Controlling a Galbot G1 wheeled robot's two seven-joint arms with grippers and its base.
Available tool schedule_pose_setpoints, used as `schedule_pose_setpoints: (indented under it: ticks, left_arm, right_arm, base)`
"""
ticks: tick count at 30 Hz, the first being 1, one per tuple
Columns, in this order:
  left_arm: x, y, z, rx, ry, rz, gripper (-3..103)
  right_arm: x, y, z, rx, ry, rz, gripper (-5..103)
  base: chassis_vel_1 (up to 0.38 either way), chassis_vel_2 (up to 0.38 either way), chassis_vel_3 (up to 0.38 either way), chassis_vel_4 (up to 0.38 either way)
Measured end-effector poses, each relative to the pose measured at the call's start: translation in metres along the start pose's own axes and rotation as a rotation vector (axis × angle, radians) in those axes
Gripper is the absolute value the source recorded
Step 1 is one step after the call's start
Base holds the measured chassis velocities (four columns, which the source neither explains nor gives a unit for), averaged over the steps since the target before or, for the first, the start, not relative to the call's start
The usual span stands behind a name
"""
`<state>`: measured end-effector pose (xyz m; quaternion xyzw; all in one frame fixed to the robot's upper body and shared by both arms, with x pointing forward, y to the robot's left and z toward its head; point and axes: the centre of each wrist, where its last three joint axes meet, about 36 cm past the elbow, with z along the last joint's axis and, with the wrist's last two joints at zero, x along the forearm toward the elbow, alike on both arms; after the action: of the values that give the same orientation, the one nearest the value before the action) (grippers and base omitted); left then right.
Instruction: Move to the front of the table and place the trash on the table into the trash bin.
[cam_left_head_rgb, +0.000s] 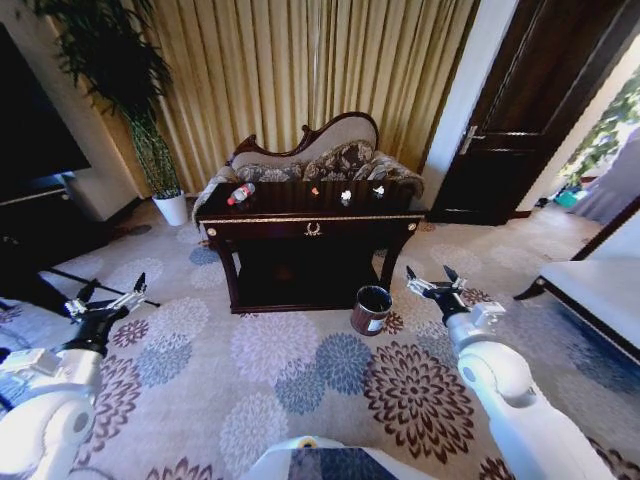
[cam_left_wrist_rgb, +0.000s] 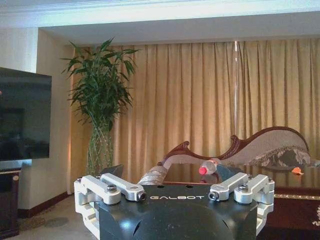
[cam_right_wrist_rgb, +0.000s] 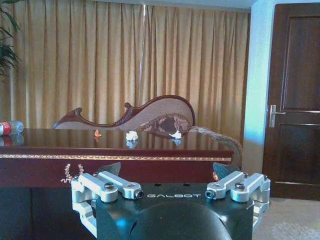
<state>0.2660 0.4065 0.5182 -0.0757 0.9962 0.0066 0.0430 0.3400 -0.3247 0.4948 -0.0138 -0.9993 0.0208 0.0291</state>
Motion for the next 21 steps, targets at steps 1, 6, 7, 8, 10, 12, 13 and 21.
schedule_pose_setpoints:
  ticks: [1, 6, 7, 8, 10, 12, 13, 21]
  left_arm:
    - [-0.0002, 0.0001, -0.0001, 0.0, 0.0, 0.0, 100]
    - [-0.0005, 0.0006, 0.0015, 0.002, 0.003, 0.0, 100]
    - [-0.0005, 0.0006, 0.0015, 0.002, 0.003, 0.0, 100]
    - [-0.0005, 0.0009, 0.0022, 0.003, 0.004, -0.001, 100]
    - [-0.0005, 0.0012, 0.0026, 0.003, 0.004, -0.001, 100]
    - [-0.0005, 0.0014, 0.0028, 0.003, 0.003, -0.001, 100]
    - [-0.0005, 0.0014, 0.0028, 0.003, 0.003, -0.001, 100]
    - [-0.0005, 0.0016, 0.0031, 0.003, 0.002, -0.002, 100]
  right_arm:
    - [-0.0004, 0.0002, 0.0001, 0.0, 0.0, -0.001, 100]
    - [-0.001, 0.0004, 0.0015, -0.002, 0.003, 0.0, 100]
    - [-0.001, 0.0004, 0.0015, -0.002, 0.003, 0.0, 100]
    - [-0.0011, 0.0002, 0.0018, -0.001, 0.004, 0.0, 100]
    - [-0.0012, 0.0001, 0.0022, -0.001, 0.005, 0.001, 100]
    - [-0.0013, -0.0002, 0.0022, -0.001, 0.005, 0.001, 100]
    - [-0.0013, -0.0002, 0.0022, -0.001, 0.005, 0.001, 100]
    - [-0.002, 0.0006, 0.0032, -0.002, 0.005, 0.001, 100]
  base:
    - [-0.157, 0.164, 0.145, -0.165]
    - [-0.154, 0.168, 0.15, -0.169]
    - [-0.152, 0.175, 0.141, -0.166]
    - [-0.168, 0.175, 0.157, -0.174]
    - [-0.177, 0.186, 0.157, -0.174]
    - [-0.201, 0.16, 0.167, -0.187]
    - [-0.224, 0.154, 0.171, -0.188]
    - [-0.171, 0.185, 0.196, -0.168]
